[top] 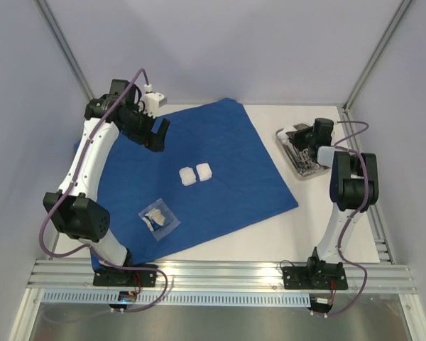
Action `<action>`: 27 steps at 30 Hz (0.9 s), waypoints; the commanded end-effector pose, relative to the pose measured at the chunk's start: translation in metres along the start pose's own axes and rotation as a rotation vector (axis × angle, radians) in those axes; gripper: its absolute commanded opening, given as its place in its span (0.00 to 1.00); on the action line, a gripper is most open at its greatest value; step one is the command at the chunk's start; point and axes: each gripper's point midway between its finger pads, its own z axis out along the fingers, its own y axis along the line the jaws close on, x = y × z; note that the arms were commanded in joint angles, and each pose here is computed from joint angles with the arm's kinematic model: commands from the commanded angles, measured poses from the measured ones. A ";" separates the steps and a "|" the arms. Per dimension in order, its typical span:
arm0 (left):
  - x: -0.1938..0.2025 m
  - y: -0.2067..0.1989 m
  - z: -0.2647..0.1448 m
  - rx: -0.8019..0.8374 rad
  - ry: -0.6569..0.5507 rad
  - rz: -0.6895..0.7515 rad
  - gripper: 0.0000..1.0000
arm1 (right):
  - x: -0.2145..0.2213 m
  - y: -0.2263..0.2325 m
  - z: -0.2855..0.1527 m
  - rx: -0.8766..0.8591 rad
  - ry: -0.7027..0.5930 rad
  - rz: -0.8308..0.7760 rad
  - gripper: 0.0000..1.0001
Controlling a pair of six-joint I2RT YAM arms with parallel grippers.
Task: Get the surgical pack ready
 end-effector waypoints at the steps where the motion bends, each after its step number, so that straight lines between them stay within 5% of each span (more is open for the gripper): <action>1: 0.000 0.004 0.004 -0.007 0.004 -0.014 1.00 | -0.013 0.014 0.005 -0.063 -0.052 0.032 0.00; 27: -0.008 0.004 0.001 -0.002 -0.007 -0.016 1.00 | -0.001 -0.043 0.027 0.118 -0.032 0.168 0.01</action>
